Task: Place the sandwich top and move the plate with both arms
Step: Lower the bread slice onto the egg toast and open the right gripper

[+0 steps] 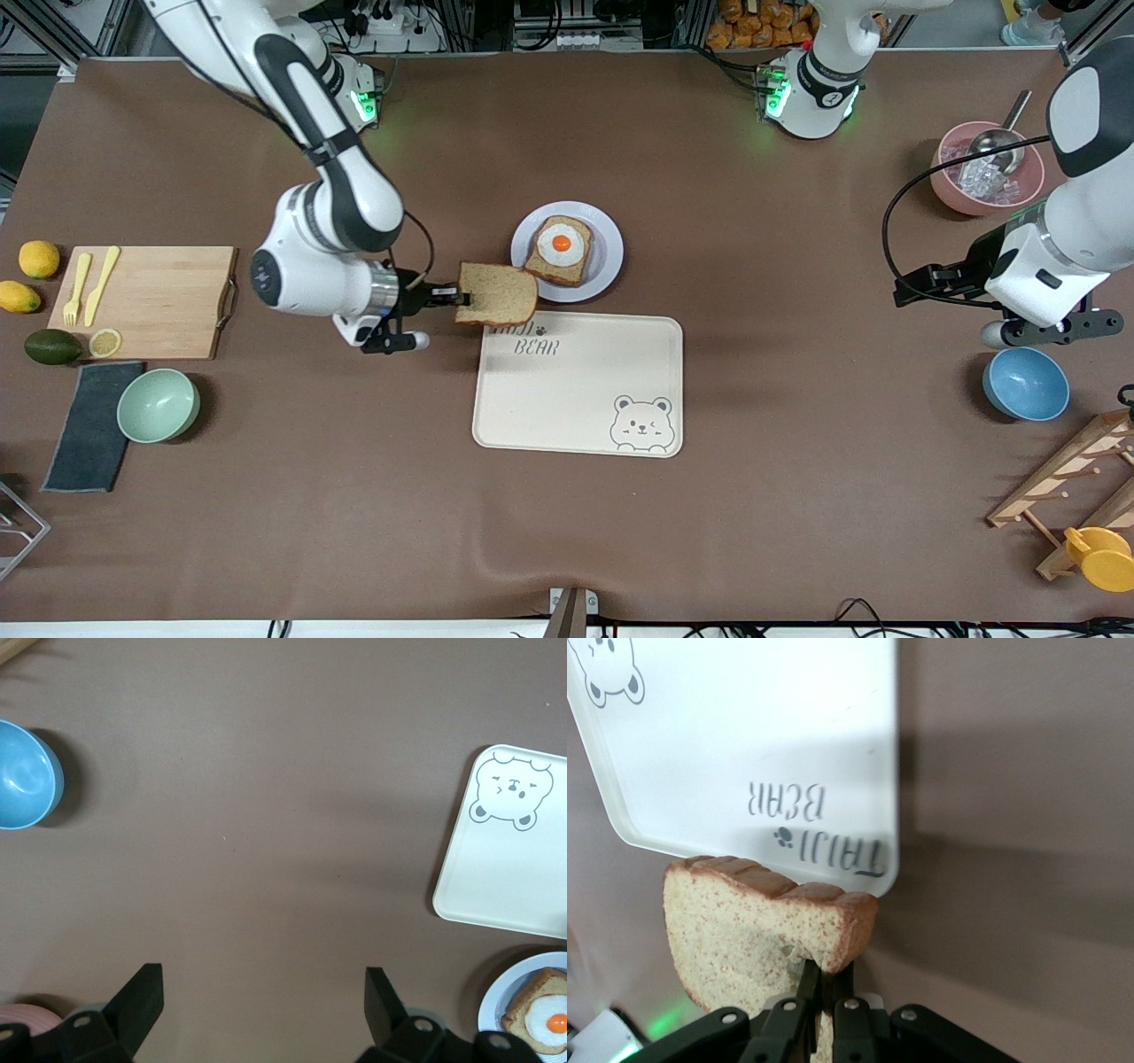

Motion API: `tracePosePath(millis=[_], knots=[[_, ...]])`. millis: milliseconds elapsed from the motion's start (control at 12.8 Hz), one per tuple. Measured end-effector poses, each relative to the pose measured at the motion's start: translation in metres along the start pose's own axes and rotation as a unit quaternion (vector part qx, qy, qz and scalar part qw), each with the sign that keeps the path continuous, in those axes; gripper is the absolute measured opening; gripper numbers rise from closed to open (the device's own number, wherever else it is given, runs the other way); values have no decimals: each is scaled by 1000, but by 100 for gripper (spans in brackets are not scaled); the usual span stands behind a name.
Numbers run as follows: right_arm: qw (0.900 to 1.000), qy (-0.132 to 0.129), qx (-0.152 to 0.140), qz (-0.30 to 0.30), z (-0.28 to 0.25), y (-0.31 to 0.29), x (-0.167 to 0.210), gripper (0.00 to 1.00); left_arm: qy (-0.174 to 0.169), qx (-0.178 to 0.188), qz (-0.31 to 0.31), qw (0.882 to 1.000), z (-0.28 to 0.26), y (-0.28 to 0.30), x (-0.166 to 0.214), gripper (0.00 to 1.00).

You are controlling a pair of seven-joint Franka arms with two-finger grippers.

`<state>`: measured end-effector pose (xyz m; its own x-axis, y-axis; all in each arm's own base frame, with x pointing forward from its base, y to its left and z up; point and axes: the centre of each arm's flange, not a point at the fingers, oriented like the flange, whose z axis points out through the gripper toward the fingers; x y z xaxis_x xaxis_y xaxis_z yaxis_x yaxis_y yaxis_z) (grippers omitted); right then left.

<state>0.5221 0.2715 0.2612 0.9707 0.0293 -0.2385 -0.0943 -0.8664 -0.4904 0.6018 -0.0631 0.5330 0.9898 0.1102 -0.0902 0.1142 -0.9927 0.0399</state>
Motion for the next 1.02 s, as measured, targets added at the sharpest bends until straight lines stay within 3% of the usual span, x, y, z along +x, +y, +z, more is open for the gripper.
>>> tracePosePath(millis=[235, 549, 863, 1020], knots=[[1000, 12, -15, -1, 36, -37, -27, 9, -4, 1, 0, 1000, 5, 0, 0, 100], [1000, 9, -14, 5, 52, -39, -48, 9, -7, 1, -1, 1000, 9, 0, 2, 100], [1000, 17, 12, 19, 63, -56, -71, 9, -7, 1, -1, 1000, 16, 0, 6, 100], [999, 26, 11, 14, 77, -68, -85, 9, -9, 2, -1, 1000, 20, 0, 7, 100]])
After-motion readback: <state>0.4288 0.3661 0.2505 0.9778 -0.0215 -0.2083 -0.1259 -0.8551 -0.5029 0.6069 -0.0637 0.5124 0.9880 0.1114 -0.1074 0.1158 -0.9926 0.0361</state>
